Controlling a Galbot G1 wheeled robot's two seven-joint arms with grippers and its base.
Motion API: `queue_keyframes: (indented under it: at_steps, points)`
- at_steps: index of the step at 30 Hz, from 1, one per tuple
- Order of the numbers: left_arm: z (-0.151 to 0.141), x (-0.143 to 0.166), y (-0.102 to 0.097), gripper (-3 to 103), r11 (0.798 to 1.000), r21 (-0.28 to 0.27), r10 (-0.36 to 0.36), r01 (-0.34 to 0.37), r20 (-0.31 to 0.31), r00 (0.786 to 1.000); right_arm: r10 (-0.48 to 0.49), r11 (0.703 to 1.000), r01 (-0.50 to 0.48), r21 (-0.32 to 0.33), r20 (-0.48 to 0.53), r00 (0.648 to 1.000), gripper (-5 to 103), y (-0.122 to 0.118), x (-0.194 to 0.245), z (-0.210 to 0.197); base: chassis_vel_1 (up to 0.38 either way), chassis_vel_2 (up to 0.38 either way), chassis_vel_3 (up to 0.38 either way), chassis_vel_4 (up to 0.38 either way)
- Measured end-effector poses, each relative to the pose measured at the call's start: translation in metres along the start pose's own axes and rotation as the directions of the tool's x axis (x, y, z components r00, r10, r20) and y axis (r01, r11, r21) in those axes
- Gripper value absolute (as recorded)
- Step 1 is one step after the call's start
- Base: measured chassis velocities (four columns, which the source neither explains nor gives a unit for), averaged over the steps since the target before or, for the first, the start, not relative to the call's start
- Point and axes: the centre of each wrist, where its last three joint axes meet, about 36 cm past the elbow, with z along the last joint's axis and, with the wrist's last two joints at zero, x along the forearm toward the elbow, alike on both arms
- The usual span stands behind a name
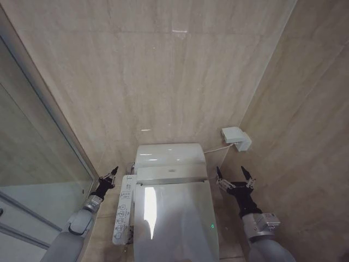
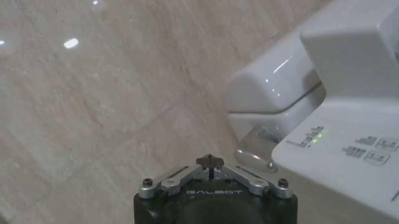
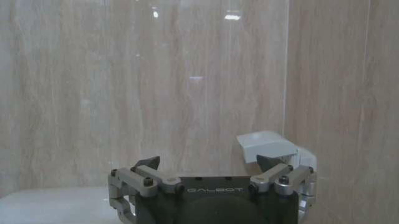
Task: Open the toilet lid, clean the toilet bowl with a toilet brush, close the toilet lid, and flush.
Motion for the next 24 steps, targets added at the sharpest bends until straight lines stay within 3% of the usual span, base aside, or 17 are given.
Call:
queue_keyframes:
  at_steps: [24]
  points:
    - [-0.0052, -0.0034, -0.0055, 0, 0.999, -0.019, 0.03, -0.029, 0.013, 0.999, 0.0, 1.0, 0.0, 0.0, 0.0, 1.0, 100, 0.0, 0.0001, 0.0001, 0.0, 0.0, 0.0, 0.0]
